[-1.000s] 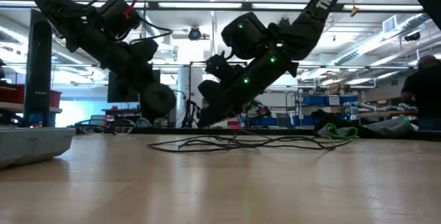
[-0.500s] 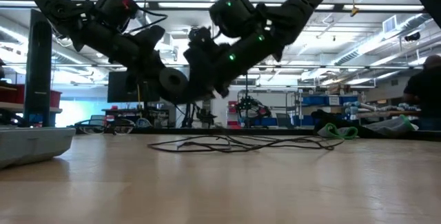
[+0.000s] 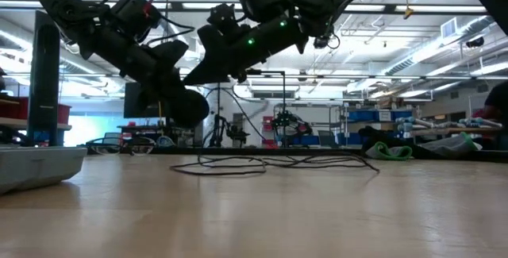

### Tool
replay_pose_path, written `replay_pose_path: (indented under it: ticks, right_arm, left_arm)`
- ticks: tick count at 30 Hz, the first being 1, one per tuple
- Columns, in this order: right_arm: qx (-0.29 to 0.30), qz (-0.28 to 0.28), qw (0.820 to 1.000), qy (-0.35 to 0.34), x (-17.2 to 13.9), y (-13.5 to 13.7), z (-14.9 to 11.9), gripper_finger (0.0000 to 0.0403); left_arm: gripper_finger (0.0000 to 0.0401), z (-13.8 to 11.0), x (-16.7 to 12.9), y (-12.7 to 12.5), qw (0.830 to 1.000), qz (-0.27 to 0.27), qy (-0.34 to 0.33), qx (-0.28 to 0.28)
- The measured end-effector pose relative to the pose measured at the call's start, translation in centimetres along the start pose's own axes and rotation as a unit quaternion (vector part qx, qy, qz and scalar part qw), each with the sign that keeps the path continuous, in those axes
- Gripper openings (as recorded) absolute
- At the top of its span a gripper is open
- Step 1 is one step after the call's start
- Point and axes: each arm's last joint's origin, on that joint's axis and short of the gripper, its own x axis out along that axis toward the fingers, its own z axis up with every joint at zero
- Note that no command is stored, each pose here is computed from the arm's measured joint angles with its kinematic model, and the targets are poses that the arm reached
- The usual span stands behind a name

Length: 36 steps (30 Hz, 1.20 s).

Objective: Coil cords
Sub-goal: Coil the black wire onto the black spool

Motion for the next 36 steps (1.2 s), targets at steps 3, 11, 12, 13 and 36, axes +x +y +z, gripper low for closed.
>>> replay_pose_path:
  ticks: [3, 11, 12, 13, 36]
  right_arm:
    - [0.003, -0.034, 0.999, 0.019, 0.0, -1.2, -0.1, 0.0]
    - [0.009, -0.093, 0.993, 0.073, -0.1, -2.7, -1.2, 0.0]
    - [0.012, -0.09, 0.993, 0.079, -0.2, -2.6, -1.3, 0.0]
    - [0.012, -0.084, 0.993, 0.084, -0.2, -2.4, -1.4, 0.0]
    - [0.112, -0.027, 0.982, 0.149, 0.1, 0.5, -5.4, 0.0144]
  left_arm:
    - [0.0, -0.3, 0.0, 0.1, 1.0, -0.006, 0.02, 0.002]
    - [0.0, -1.3, -0.1, 0.4, 0.997, -0.004, 0.077, 0.007]
    - [0.0, -1.4, -0.1, 0.4, 0.997, 0.002, 0.082, 0.009]
    - [0.0, -1.5, -0.1, 0.5, 0.996, 0.011, 0.083, 0.013]
    - [0.0, -1.2, -0.1, 0.5, 0.997, 0.025, 0.066, 0.022]
